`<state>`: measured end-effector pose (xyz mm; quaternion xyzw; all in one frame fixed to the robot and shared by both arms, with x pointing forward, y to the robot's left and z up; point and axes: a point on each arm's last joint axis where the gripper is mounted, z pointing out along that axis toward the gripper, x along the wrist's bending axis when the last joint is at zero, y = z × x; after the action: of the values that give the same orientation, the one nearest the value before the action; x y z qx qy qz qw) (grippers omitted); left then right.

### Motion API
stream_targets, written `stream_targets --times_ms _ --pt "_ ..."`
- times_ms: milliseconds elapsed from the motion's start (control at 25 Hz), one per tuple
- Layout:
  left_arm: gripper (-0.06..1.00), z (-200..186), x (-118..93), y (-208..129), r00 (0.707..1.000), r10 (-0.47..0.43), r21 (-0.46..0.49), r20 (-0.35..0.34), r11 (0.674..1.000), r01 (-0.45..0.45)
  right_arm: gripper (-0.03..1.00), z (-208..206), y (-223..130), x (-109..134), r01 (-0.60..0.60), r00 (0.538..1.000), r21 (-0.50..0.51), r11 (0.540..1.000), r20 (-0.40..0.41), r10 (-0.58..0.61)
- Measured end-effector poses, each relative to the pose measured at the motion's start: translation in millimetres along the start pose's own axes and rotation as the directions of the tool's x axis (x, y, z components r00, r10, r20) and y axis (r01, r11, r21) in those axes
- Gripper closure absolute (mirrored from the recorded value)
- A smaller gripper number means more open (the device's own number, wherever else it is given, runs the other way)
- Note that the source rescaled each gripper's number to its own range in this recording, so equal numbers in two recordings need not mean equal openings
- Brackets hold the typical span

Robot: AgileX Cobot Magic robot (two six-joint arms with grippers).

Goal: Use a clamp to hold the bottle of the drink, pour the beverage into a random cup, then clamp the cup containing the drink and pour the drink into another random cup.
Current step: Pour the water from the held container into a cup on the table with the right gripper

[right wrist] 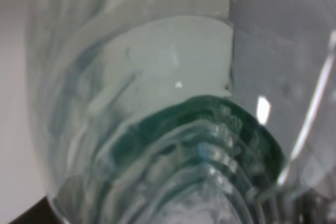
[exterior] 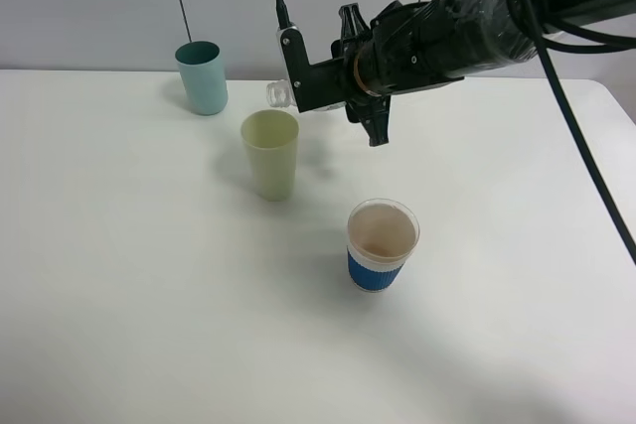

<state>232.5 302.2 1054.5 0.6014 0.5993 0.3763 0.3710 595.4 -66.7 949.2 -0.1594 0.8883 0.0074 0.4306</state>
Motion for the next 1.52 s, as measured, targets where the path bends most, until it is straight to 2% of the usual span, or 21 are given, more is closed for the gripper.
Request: stream_targets --times_ms 1520 --pt "-0.06 0.0 0.0 0.0 1.000 0.000 0.000 0.000 1.000 0.000 0.97 -1.1 -0.3 -4.3 0.236 0.971 0.007 0.972 0.024 -0.236"
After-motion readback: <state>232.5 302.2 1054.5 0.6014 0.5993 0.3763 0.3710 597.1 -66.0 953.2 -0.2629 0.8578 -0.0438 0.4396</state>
